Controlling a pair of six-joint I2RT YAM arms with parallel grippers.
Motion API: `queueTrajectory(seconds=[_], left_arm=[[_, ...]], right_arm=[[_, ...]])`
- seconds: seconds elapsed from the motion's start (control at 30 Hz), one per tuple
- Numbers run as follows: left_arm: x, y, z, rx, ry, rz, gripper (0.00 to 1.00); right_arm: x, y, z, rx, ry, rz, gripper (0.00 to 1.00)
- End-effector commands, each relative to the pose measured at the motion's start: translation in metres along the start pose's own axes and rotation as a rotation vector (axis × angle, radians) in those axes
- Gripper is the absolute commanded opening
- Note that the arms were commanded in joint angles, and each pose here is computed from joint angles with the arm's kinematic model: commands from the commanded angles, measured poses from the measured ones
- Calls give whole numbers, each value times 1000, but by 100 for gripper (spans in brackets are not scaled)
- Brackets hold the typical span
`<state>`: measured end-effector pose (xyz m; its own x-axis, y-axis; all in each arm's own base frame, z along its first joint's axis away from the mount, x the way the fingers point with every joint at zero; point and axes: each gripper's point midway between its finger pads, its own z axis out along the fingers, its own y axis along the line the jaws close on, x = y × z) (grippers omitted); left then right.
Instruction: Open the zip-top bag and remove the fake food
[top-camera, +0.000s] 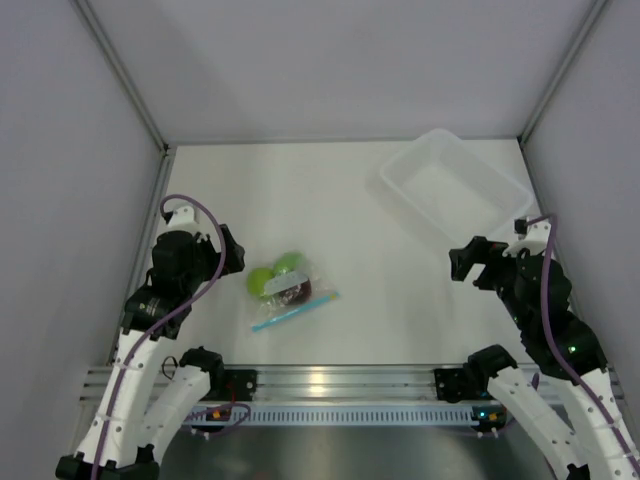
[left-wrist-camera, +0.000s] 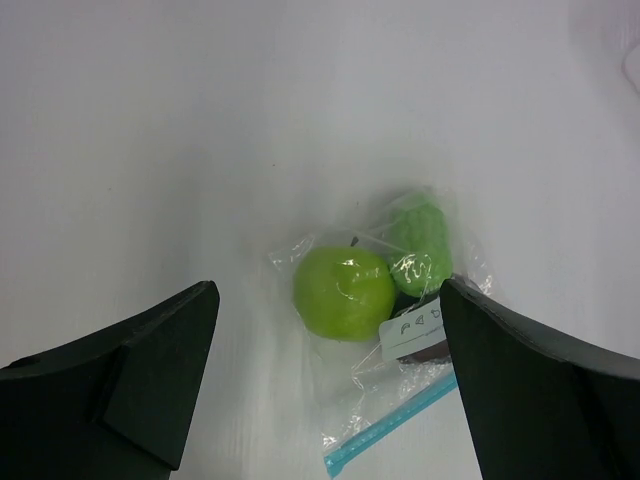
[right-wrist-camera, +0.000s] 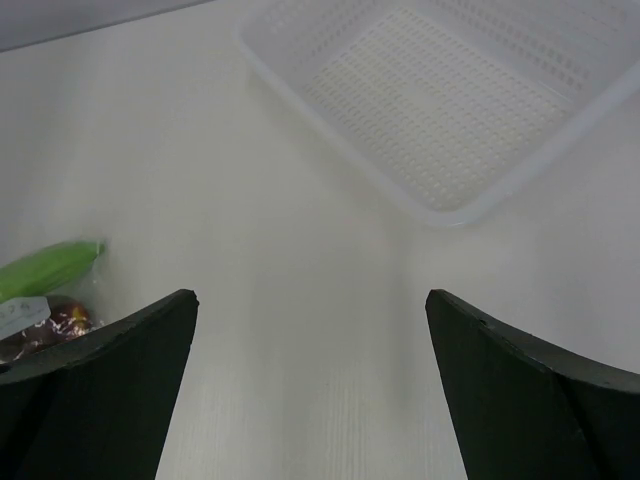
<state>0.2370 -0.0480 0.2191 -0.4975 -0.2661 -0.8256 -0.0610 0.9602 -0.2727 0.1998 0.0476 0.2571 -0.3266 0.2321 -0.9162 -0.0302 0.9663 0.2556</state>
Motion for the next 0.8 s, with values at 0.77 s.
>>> queueTrajectory(seconds=[0.77], left_arm=[[-15, -22, 0, 107, -32, 8, 98]], right_arm=[[158, 170, 71, -760, 416, 356, 90]])
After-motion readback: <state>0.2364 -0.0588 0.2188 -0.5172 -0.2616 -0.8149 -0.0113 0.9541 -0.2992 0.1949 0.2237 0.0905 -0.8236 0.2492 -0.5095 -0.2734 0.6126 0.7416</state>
